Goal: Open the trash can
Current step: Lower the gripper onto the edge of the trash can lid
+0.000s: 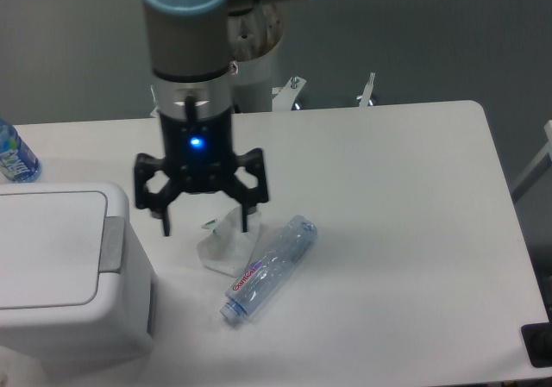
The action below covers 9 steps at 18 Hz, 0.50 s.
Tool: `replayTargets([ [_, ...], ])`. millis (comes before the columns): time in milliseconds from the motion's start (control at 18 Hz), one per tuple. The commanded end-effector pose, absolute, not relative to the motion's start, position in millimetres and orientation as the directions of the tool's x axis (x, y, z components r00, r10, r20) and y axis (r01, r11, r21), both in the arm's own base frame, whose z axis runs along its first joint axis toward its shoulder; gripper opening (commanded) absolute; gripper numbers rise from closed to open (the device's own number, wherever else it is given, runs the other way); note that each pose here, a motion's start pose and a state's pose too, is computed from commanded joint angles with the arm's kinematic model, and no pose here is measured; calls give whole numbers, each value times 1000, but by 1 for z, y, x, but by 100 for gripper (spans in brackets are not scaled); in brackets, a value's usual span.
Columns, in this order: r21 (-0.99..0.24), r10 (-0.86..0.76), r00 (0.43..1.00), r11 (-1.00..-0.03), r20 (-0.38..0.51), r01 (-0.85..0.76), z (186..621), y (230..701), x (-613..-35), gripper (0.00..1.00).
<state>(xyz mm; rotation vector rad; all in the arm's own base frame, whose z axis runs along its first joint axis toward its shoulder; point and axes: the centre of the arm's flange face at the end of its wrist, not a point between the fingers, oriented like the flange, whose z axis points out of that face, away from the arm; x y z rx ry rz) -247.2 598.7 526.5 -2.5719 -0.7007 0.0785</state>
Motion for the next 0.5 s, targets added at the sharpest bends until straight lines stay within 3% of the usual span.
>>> replayTargets([
  [500, -455, 469, 880, -768, 77, 450, 507, 621, -227, 100],
])
